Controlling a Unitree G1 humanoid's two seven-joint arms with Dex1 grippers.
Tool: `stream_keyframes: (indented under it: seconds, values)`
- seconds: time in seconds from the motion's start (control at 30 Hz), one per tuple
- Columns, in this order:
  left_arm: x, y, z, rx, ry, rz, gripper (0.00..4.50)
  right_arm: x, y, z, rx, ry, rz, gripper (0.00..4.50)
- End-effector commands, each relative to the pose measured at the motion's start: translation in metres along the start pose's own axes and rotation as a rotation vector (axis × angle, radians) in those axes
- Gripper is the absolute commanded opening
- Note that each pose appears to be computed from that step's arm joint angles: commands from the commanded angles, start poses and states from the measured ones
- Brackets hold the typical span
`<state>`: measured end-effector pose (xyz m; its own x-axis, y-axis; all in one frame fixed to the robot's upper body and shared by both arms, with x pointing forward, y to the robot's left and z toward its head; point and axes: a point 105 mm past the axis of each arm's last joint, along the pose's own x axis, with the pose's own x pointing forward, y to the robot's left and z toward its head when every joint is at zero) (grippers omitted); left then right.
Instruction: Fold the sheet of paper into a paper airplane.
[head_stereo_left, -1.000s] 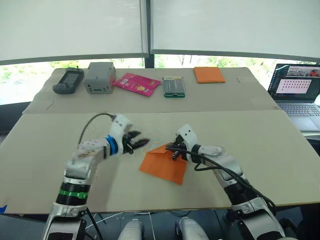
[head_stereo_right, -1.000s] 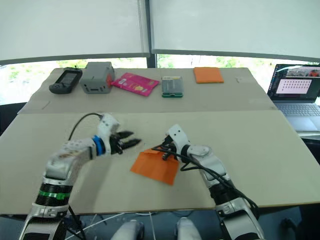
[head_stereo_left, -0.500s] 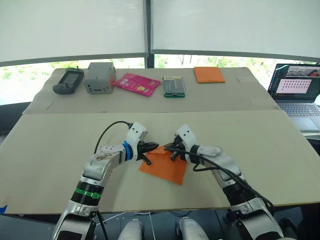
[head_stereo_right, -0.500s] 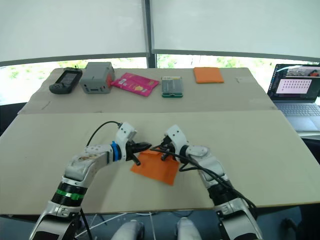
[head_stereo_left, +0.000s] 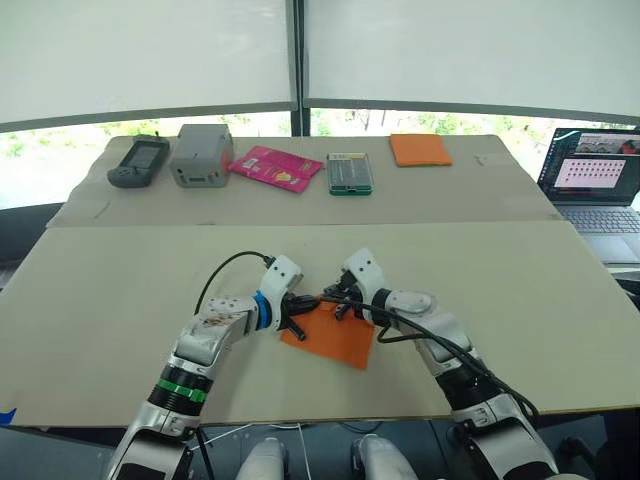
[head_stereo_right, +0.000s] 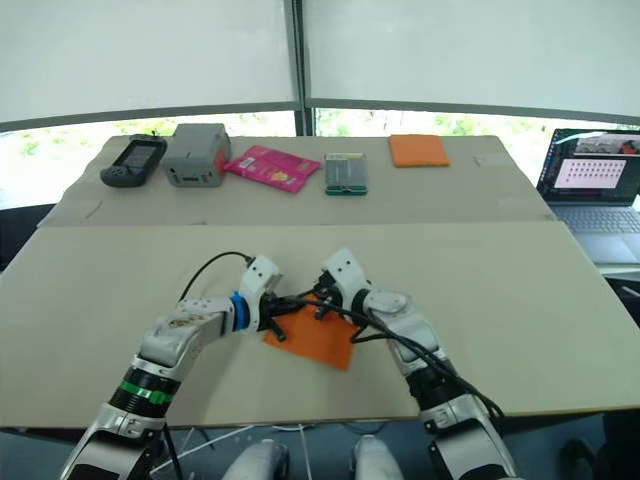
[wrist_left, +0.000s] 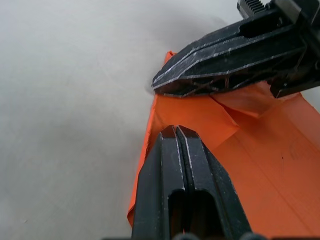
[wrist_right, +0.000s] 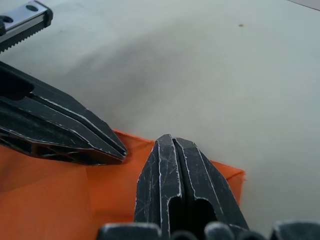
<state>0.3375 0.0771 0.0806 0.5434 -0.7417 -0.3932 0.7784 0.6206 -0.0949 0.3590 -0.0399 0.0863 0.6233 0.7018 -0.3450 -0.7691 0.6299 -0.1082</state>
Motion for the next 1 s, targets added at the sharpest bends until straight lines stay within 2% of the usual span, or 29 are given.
stream_keyframes:
  seconds: [0.03, 0.23, 0.5, 0.63, 0.8, 1.0]
  values:
    - [0.001, 0.0, -0.004, 0.003, 0.009, 0.004, 0.04, 0.005, 0.007, -0.001, -0.014, 0.009, 0.025, 0.0]
    - [-0.002, 0.004, -0.004, 0.005, 0.006, 0.022, 0.04, -0.001, -0.02, -0.014, -0.022, 0.064, -0.088, 0.0]
    - [-0.005, 0.006, -0.006, 0.012, 0.01, 0.03, 0.04, -0.021, -0.038, -0.034, -0.029, 0.108, -0.129, 0.0]
    - [-0.003, 0.006, -0.004, 0.014, 0.004, 0.024, 0.04, -0.02, -0.028, -0.031, -0.041, 0.077, -0.09, 0.0]
    - [0.003, 0.001, 0.003, 0.046, -0.013, -0.005, 0.04, -0.024, -0.018, -0.002, -0.07, -0.075, -0.066, 0.0]
    - [0.017, -0.003, 0.011, 0.104, -0.008, -0.07, 0.04, -0.033, -0.004, -0.026, -0.064, -0.016, -0.041, 0.0]
